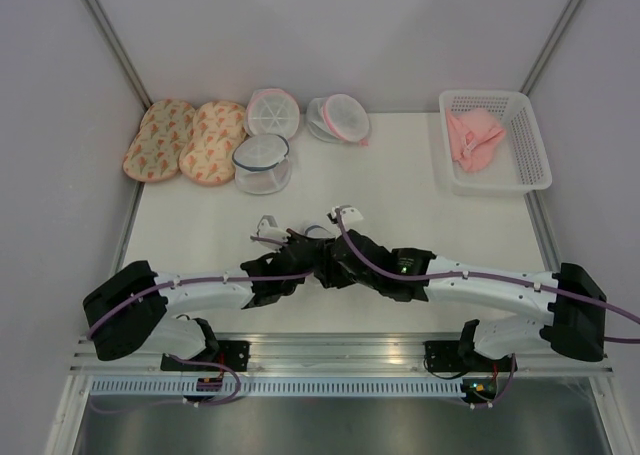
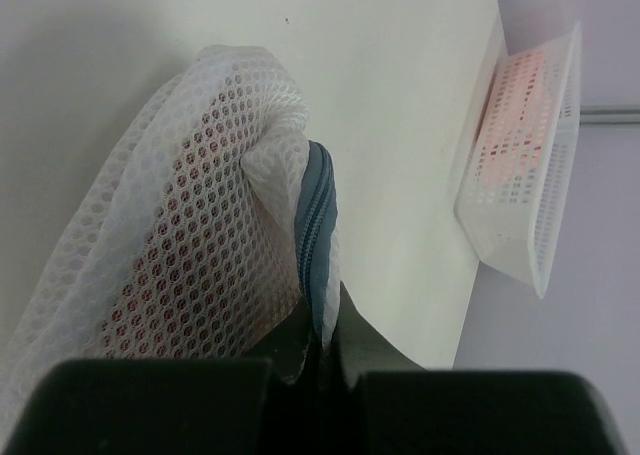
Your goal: Unzip the laundry bag and remove the bra
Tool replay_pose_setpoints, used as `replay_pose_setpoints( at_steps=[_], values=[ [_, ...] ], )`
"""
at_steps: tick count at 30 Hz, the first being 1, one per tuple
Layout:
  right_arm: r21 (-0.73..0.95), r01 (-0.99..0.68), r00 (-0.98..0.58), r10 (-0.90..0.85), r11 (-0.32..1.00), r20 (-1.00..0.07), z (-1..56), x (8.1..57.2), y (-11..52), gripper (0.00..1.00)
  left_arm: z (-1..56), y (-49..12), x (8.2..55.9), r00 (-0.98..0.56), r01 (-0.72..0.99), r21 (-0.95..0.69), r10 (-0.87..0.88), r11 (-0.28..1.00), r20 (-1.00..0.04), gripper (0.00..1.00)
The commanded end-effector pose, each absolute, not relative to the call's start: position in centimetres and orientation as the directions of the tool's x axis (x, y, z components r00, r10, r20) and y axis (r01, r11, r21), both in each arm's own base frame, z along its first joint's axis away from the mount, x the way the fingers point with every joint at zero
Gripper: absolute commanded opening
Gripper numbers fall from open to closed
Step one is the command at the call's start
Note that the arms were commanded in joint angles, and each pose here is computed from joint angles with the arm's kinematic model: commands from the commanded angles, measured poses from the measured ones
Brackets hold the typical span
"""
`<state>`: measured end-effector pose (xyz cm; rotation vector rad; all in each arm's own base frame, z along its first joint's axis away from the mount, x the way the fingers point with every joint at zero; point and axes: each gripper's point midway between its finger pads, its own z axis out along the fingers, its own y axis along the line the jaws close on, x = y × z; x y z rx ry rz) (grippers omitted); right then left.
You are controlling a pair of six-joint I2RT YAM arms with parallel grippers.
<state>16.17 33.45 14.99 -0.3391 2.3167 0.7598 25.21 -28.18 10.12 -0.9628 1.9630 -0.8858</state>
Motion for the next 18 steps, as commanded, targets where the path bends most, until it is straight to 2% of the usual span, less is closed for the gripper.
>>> replay_pose_setpoints(
  at_steps=[1,5,18],
  values=[
    [0.353,-0.302,-0.75,0.008,0.886,-0.661,14.5,16.5,32.3,0.43,7.0,-24.4,24.3,-0.346,-0.441,-0.745,-0.861,0.5,-0.372,0.02],
    [0.332,-0.257,-0.749,0.03,0.908,-0.662,14.7,14.8,32.1,0.41,7.3,-24.1,24.2,-0.338,-0.435,-0.755,-0.866,0.491,-0.368,0.02],
    [0.404,-0.204,-0.763,0.114,0.892,-0.636,14.5,13.9,33.5,0.49,8.5,-26.2,24.1,-0.4,-0.322,-0.84,-0.867,0.436,-0.297,0.02]
  ],
)
